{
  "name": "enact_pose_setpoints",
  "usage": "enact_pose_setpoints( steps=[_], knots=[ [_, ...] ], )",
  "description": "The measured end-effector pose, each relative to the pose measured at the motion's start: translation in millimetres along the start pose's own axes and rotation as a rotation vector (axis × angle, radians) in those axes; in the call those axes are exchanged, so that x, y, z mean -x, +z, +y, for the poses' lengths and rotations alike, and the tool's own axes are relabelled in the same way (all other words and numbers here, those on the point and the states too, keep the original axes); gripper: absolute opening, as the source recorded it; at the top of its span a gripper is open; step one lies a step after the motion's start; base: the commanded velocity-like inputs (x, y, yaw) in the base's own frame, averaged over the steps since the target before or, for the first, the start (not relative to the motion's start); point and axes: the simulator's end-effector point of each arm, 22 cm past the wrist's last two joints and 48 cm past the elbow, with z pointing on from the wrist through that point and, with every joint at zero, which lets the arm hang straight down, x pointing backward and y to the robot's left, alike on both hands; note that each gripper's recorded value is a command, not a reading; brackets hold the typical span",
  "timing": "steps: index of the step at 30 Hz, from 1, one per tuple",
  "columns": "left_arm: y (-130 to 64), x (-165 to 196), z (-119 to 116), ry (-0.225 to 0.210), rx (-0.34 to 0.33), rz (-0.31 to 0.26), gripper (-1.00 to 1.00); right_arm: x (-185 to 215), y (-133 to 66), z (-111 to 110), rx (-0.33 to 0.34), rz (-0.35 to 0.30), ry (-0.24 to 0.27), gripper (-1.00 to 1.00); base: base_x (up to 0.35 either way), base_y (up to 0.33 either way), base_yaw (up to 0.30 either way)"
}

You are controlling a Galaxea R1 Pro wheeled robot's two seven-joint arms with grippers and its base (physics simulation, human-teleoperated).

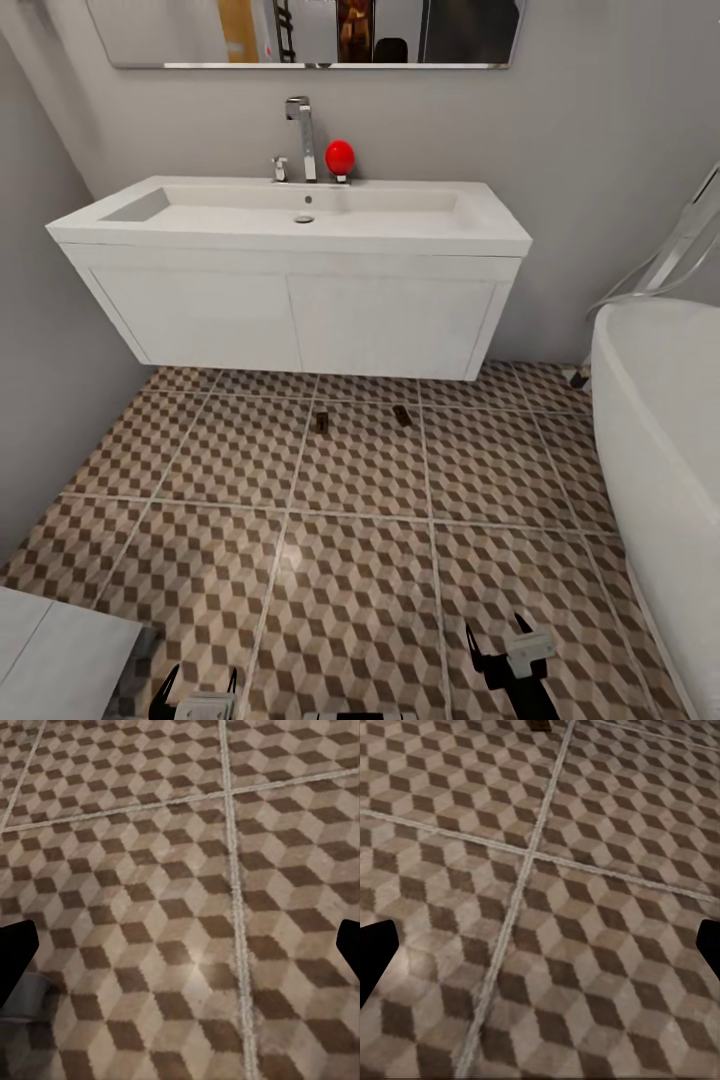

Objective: Take the four mousetraps from the cabinet in the bathroom and place them on the bathroom floor. Make sure all four end up on the same floor surface, and ensure that at least two of them are either under or directly next to the same bathroom sink.

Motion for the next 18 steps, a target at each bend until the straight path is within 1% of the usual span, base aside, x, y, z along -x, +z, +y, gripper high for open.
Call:
enact_pose_setpoints(
  steps=[18],
  knots=[
    [-15.7, 34.3, 8.2, -0.001, -0.001, 0.001, 1.00, 28.1, -20.9, -3.7, 0.002, 0.014, 0.001, 1.00, 0.000, 0.000, 0.000]
  ],
)
